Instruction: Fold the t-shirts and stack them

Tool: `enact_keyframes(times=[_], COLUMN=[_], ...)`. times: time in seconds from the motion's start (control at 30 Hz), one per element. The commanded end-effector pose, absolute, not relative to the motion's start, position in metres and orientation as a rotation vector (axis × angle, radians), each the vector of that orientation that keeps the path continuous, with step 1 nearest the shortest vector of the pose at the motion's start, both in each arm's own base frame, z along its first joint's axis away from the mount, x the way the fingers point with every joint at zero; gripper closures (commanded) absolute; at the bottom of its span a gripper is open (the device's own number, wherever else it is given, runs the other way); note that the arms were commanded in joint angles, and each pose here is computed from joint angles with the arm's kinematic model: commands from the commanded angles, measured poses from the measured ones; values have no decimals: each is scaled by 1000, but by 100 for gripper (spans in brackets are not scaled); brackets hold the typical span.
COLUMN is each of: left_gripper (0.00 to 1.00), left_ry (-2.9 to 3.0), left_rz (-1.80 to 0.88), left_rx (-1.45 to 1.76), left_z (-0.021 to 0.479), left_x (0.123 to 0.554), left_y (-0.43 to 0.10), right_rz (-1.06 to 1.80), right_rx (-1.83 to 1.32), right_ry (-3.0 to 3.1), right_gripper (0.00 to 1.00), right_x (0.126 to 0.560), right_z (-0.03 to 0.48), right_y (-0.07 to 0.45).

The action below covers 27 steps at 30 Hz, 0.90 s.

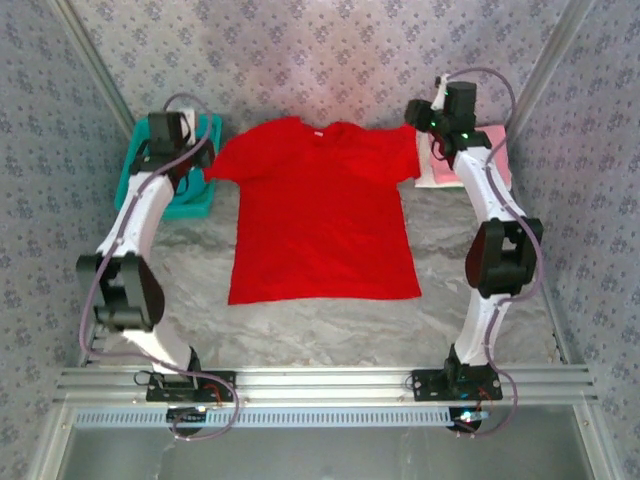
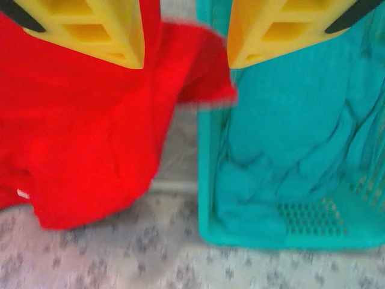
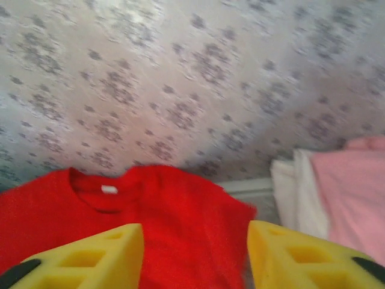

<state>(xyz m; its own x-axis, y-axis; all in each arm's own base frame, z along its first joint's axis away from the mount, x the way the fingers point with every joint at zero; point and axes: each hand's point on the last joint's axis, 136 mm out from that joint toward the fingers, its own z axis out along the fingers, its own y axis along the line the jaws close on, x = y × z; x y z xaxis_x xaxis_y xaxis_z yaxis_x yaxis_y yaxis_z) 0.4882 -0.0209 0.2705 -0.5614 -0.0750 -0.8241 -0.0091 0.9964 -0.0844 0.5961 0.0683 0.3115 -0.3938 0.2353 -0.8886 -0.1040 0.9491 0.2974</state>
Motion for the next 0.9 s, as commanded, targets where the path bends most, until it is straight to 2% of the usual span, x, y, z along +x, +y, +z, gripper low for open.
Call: enact_keyframes(times=[0.0, 0.03, 0.2, 0.3, 0.4, 0.43, 0.6, 0.87], left_gripper=[50, 47, 45, 48, 61, 62, 66, 67], left_ry=[1990, 2021, 2176, 2292, 2432, 2467, 2585, 2706], left_rz=[-135, -152, -185, -249, -260, -267, -335, -413], left_rx=[-80, -75, -42, 27, 38, 43, 59, -27], left_z=[324, 312, 252, 205, 151, 135, 82, 25], left_x=[449, 438, 402, 398, 398, 397, 388, 342], left_y=[-33, -41, -77, -108, -121, -124, -142, -151], right_rz=[387, 379, 326, 387, 425, 439, 437, 369], right_rx=[43, 46, 84, 83, 41, 29, 22, 143], right_ry=[1893, 1900, 1959, 2016, 2156, 2203, 2386, 2605], right_gripper=[29, 21, 22, 28, 39, 44, 56, 59], right_x=[592, 588, 529, 481, 434, 417, 370, 341], right_z=[354, 355, 337, 293, 231, 207, 137, 59], right_y=[86, 89, 97, 120, 148, 156, 177, 169])
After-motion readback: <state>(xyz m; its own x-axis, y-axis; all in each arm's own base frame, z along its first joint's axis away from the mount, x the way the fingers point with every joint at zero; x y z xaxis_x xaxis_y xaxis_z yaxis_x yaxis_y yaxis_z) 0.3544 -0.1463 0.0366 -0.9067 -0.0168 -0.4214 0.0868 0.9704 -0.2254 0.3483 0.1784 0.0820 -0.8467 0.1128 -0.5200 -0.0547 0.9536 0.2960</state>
